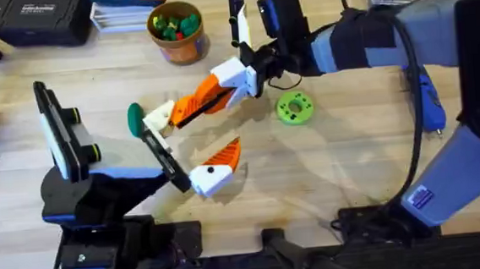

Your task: Pick up the gripper from the table and insert it into the empty holder that is missing its gripper. Then pick up a screw, insert it into the mounting hole, and use the screwdriver to tighten it. Finally, clean up the table by picking up the vegetable and placing it into the bucket.

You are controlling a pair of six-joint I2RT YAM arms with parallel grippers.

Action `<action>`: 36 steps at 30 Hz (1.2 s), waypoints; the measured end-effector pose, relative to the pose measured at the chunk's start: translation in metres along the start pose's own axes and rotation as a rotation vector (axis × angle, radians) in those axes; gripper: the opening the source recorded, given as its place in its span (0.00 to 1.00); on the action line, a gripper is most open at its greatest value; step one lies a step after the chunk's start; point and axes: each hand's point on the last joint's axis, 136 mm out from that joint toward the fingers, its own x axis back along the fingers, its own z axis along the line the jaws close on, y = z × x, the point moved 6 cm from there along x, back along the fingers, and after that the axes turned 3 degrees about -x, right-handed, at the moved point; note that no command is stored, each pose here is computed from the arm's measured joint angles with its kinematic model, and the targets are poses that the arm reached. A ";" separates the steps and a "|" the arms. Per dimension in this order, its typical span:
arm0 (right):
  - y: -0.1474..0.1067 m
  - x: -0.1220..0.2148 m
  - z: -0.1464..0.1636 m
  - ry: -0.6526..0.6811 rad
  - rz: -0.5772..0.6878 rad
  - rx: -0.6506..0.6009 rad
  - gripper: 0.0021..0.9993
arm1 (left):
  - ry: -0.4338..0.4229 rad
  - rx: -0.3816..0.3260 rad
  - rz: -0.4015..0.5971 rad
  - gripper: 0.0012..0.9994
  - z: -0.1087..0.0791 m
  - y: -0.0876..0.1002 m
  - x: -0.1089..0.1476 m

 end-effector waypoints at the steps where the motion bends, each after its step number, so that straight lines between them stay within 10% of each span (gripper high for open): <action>1: 0.000 -0.001 0.000 -0.001 0.001 0.001 0.01 | 0.004 0.000 -0.001 0.99 0.001 0.000 0.000; 36: 0.001 -0.016 0.002 -0.007 0.032 0.047 0.01 | 0.089 0.006 -0.008 0.99 0.011 0.001 0.001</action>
